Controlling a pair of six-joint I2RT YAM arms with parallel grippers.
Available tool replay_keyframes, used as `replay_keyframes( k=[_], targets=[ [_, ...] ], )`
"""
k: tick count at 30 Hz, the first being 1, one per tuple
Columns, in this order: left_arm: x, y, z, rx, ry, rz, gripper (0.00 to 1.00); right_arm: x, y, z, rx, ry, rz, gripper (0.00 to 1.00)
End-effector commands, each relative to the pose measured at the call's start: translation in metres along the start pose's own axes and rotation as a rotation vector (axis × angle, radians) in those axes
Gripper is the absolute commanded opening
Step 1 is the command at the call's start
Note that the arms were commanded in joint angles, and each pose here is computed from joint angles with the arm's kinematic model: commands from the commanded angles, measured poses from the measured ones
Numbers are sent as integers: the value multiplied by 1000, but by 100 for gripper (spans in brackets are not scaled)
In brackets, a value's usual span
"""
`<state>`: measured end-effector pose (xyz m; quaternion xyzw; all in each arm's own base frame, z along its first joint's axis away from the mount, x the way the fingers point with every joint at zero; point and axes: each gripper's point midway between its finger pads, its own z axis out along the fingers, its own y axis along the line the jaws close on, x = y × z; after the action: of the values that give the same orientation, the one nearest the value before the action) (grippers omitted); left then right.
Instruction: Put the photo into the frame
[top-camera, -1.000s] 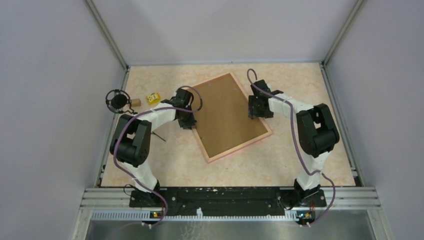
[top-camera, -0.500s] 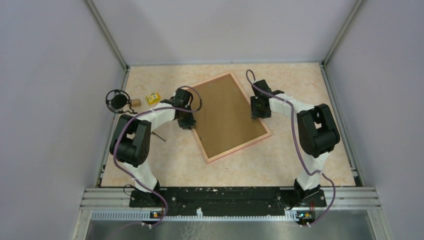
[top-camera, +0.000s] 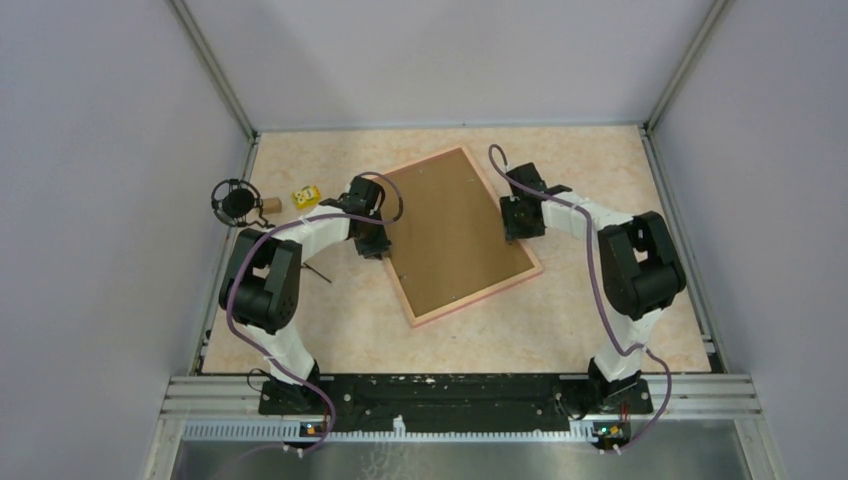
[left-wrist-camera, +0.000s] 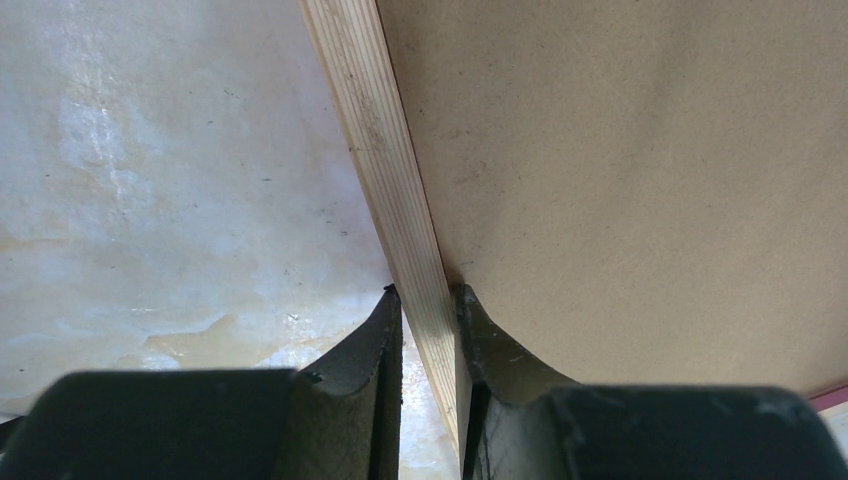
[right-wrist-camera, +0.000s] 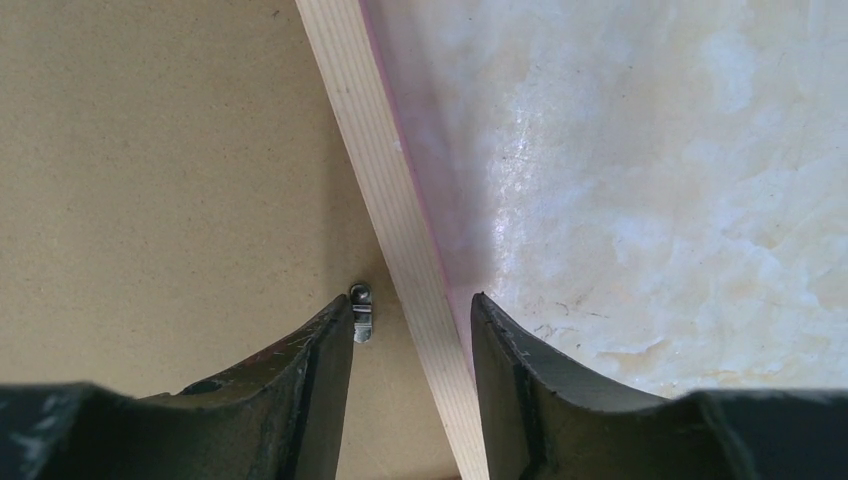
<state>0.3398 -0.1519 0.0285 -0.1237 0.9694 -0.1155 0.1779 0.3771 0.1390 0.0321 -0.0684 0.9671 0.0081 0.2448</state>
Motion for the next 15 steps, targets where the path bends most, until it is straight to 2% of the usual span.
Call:
replay_keyframes(
  k=[1, 5, 9, 11, 15],
  targets=[
    [14, 31, 12, -101, 48, 39, 0, 35, -19, -2, 51, 106, -81, 47],
    [15, 28, 11, -81, 57, 37, 0, 34, -21, -3, 55, 99, -79, 52],
    [16, 27, 12, -76, 62, 37, 0, 31, -16, -4, 27, 87, -71, 49],
    [16, 27, 11, -74, 61, 38, 0, 31, -17, -4, 35, 84, -70, 43],
    [16, 26, 11, -66, 63, 42, 0, 30, -20, -5, 34, 70, -60, 24]
  ],
)
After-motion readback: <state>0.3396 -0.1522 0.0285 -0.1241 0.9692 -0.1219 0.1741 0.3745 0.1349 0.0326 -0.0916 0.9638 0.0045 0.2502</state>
